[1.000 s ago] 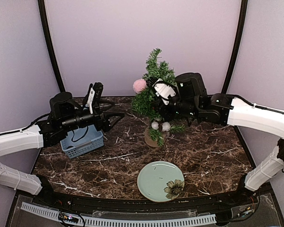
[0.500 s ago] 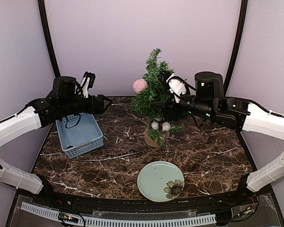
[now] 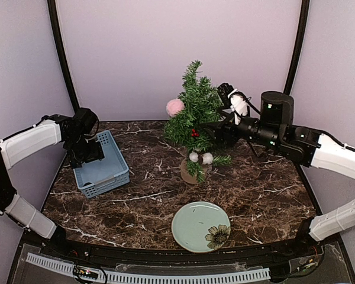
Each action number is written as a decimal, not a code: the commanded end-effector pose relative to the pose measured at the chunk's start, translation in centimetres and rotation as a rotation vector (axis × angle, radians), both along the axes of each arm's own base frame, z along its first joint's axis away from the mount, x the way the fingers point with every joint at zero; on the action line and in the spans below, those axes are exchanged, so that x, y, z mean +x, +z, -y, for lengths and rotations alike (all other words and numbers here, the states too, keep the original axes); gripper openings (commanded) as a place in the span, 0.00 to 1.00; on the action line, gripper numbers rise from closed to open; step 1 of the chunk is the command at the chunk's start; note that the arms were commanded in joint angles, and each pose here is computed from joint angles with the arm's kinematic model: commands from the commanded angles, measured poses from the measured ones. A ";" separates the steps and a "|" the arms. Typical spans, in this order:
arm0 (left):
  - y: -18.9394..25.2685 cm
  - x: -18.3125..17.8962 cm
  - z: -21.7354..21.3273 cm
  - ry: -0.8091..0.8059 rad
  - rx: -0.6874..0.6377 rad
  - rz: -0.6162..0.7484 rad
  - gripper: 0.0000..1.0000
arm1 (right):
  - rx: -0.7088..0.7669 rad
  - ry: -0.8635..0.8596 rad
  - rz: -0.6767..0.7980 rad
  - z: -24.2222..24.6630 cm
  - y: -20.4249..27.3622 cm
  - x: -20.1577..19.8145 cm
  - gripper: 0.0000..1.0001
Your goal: Decorate the small christmas tree
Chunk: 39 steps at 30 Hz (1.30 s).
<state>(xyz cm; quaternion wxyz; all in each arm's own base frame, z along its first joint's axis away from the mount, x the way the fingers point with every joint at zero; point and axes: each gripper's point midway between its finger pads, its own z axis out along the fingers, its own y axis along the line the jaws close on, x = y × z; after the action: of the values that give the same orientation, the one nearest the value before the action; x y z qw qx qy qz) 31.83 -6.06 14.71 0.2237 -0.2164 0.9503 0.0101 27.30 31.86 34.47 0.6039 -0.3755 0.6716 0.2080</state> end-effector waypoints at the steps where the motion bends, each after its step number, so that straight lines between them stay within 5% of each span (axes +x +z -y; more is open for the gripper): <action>1: -2.0 -2.4 -1.6 0.163 -0.007 -0.125 0.86 | 0.087 -0.010 0.039 1.0 2.1 -0.2 0.81; 23: -9.6 -4.1 -0.7 0.332 -0.038 -0.358 0.90 | 0.103 -0.030 0.053 2.2 2.5 -0.5 0.82; 32: -8.6 2.1 1.9 0.168 -0.149 -0.149 0.86 | 0.092 -0.020 0.046 1.9 2.3 -0.4 0.82; 39: -6.4 3.5 2.2 0.061 -0.141 -0.062 0.68 | 0.085 -0.025 0.049 1.9 2.4 -0.3 0.83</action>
<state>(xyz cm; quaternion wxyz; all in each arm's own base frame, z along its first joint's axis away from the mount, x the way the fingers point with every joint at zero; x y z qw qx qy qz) 34.06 -8.09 5.85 0.1376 -0.2939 0.9456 -0.0226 26.82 30.10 35.56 0.6239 -0.3546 0.6622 0.2155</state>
